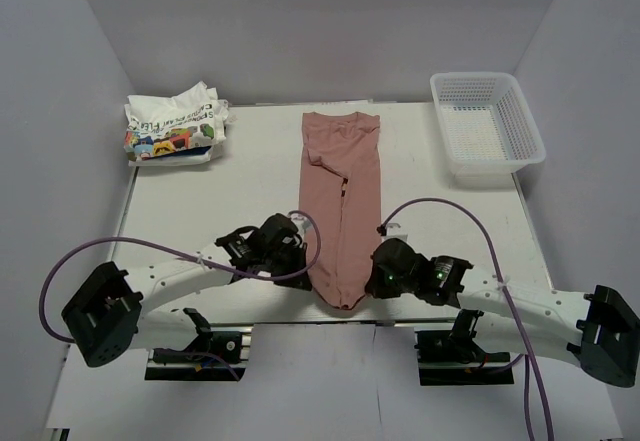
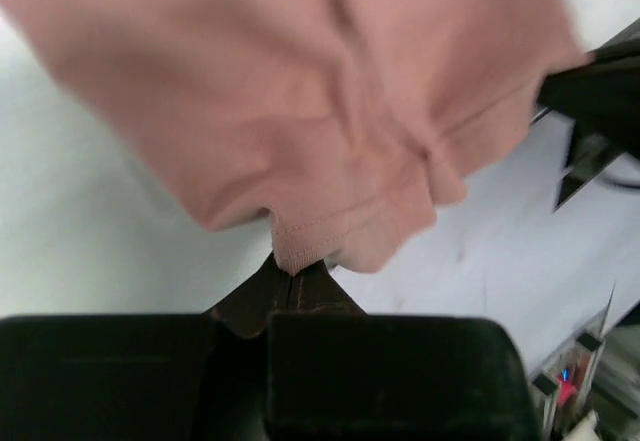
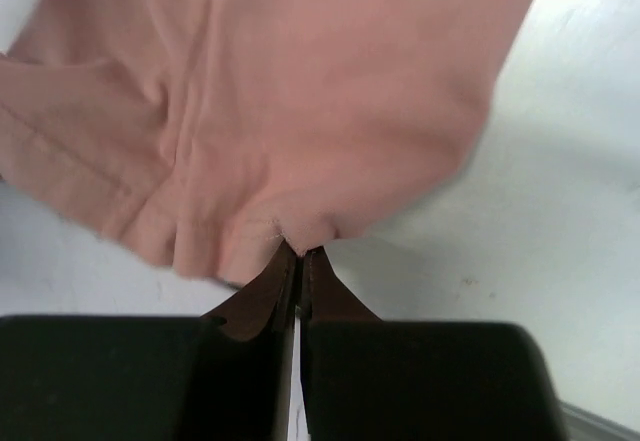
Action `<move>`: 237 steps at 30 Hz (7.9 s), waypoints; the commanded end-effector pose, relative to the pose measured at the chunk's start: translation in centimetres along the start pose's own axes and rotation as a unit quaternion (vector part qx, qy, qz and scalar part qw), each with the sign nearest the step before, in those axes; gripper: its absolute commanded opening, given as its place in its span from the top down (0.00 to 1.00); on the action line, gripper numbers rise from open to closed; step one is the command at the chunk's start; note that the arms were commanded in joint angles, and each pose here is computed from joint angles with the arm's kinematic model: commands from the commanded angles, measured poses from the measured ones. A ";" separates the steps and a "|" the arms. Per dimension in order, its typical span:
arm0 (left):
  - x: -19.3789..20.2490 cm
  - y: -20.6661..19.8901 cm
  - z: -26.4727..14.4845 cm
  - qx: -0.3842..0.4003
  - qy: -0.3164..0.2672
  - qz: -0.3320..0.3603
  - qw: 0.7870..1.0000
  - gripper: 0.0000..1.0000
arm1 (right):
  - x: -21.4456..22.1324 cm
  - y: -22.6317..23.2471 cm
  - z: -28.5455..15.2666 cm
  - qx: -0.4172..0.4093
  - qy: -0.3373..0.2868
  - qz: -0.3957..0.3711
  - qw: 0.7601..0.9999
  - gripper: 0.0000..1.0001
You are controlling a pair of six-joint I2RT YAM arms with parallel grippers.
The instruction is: Fold and stack the t-shirts
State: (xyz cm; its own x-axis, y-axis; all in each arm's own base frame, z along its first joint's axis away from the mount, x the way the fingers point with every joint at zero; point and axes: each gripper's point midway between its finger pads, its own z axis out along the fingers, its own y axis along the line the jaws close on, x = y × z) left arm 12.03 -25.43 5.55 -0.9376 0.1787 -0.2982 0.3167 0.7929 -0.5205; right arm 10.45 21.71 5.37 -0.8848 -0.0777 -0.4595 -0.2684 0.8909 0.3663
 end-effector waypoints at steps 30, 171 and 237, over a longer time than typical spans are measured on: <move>-28.2 3.1 -1.8 -0.209 -0.331 -0.021 0.920 1.00 | -28.5 -3.5 2.1 0.143 -0.316 0.041 0.937 1.00; -32.3 7.6 -12.7 -0.237 -0.432 -0.124 0.861 1.00 | -36.1 0.5 -2.1 0.067 -0.294 0.028 0.953 1.00; -43.6 10.2 -1.1 -0.059 -0.341 -0.021 0.938 0.00 | -35.9 -2.9 8.8 -0.098 -0.240 -0.004 0.966 0.10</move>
State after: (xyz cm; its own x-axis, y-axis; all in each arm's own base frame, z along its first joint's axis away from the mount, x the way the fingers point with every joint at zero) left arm 57.09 -24.94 7.06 -0.6907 -0.2578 -0.6756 0.1652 0.8534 -0.4945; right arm 47.82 26.09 10.95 -0.6865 0.1709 -0.7067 -0.3260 0.7964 0.5094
